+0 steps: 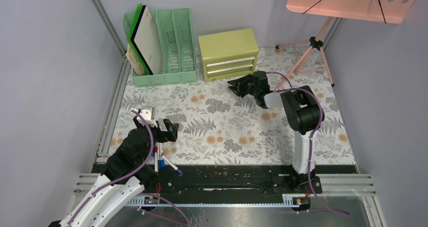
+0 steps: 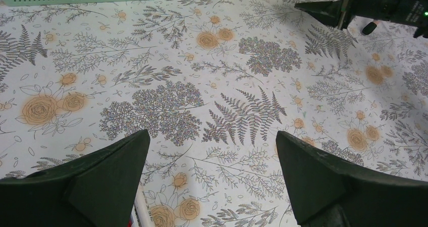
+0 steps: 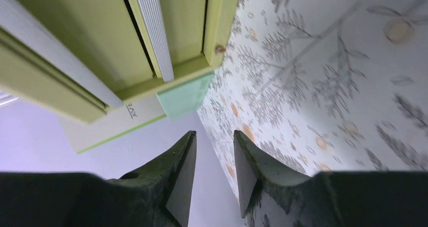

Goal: Organize the desk
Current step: Open the drawer in the storage box.

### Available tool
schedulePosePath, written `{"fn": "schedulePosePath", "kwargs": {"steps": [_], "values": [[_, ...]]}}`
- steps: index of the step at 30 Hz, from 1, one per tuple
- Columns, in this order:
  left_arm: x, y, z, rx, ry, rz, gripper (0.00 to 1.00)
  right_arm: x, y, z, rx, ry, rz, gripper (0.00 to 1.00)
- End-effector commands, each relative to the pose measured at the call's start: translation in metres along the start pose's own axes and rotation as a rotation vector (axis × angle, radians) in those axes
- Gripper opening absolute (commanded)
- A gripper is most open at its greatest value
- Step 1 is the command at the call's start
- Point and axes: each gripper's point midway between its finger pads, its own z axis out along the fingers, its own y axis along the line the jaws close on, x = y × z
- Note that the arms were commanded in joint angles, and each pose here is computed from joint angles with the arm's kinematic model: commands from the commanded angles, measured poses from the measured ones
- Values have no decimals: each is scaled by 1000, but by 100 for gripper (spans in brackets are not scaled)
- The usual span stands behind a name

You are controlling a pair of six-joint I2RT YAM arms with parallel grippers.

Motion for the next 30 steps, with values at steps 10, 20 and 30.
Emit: {"fn": "schedulePosePath", "kwargs": {"steps": [10, 20, 30], "values": [[-18, -4, -2, 15, -63, -11, 99, 13, -17, -38, -79, 5, -95, 56], [-18, -5, -2, 17, -62, -11, 99, 8, 2, -12, -101, 29, -81, 54], [-18, -4, -2, 15, -64, -13, 99, 4, 34, 25, -112, 47, -71, 52]]}}
